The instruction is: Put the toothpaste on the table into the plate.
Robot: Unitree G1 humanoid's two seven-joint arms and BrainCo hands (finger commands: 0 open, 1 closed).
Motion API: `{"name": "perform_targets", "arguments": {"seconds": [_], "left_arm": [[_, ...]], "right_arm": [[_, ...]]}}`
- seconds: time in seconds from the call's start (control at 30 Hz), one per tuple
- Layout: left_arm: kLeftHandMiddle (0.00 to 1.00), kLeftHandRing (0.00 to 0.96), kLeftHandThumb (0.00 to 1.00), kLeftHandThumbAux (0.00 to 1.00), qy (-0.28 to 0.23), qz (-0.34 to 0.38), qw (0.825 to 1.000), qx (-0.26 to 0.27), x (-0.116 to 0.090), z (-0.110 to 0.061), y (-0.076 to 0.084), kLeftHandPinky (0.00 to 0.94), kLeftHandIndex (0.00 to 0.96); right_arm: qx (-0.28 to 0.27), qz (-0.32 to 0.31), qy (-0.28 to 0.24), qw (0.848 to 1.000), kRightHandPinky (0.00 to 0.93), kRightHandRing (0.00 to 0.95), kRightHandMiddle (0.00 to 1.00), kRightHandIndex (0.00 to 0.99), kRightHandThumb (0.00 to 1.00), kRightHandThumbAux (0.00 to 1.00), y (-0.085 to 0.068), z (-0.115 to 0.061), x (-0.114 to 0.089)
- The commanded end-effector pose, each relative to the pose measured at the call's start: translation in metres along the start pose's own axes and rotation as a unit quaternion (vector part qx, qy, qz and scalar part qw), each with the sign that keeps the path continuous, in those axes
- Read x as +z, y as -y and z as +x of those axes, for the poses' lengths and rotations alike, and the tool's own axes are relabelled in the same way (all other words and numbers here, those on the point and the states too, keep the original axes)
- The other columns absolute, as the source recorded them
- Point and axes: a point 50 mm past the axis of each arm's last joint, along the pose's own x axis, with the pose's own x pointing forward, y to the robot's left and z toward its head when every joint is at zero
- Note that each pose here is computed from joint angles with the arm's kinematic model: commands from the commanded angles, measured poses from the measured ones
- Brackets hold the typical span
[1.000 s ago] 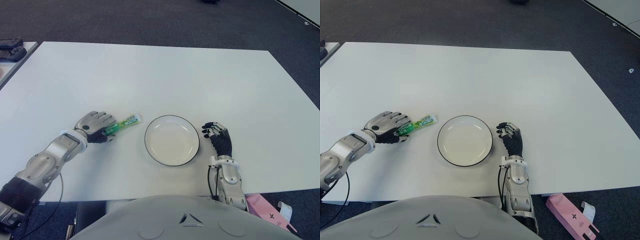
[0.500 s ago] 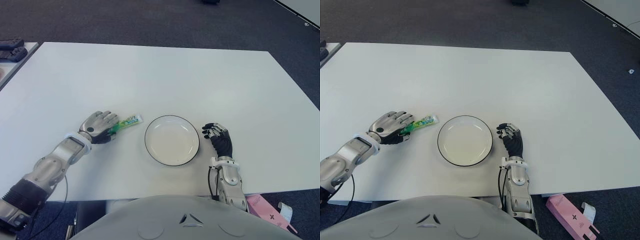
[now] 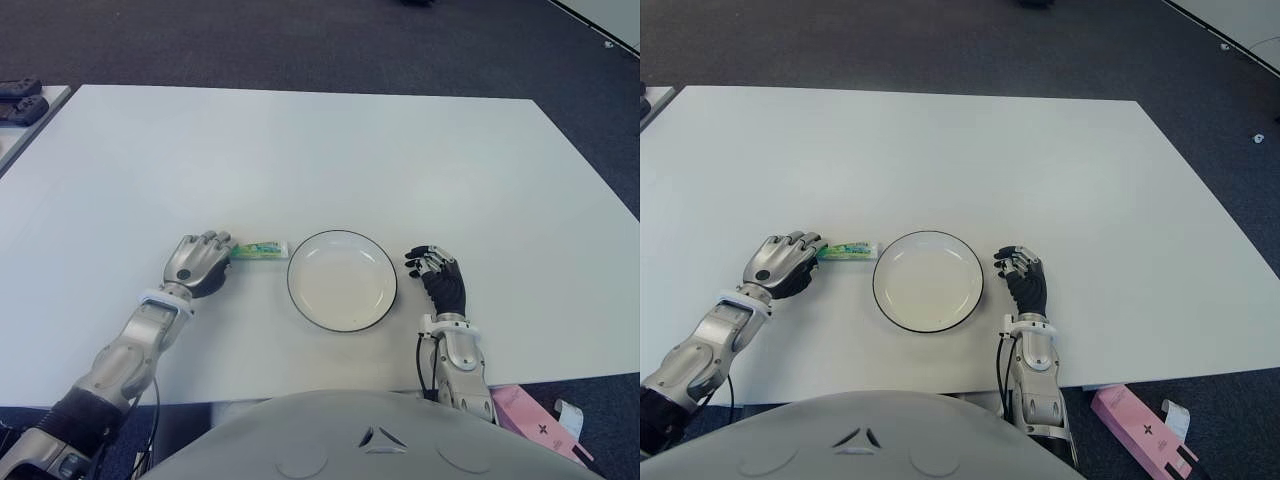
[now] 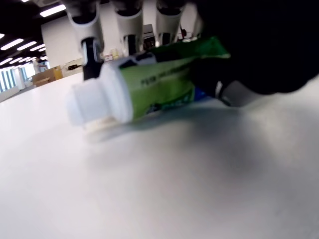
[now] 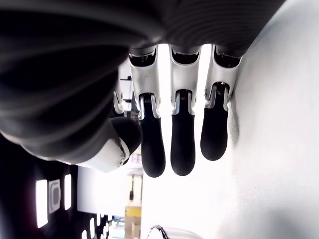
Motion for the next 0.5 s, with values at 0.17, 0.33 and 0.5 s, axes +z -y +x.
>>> {"name": "perform_targets", "arguments": {"seconds": [0.17, 0.33, 0.5], "left_arm": [[0.553, 0.741, 0.844, 0.666, -0.022, -0.034, 0.998, -0.037, 0.0049, -0.0120, 0.0173, 0.787, 0.400], [0.554, 0.758, 0.845, 0.666, -0.030, -0.038, 0.998, -0.035, 0.0055, -0.0129, 0.0178, 0.802, 0.404], [0.560, 0.790, 0.848, 0.666, -0.046, -0.047, 0.998, -0.024, 0.0062, -0.0147, 0.0184, 0.824, 0.407]], "right_arm": [[-0.002, -0.002, -0.025, 1.000, 0.488, 0.482, 0.488, 0.427, 0.709, 0.723, 0.0013, -0.0014, -0.0085], [-0.002, -0.003, -0.024, 1.000, 0.488, 0.482, 0.487, 0.427, 0.710, 0.723, 0.0014, -0.0012, -0.0084], [-0.004, -0.005, -0.025, 1.000, 0.487, 0.483, 0.487, 0.427, 0.709, 0.723, 0.0027, -0.0002, -0.0086]]}}
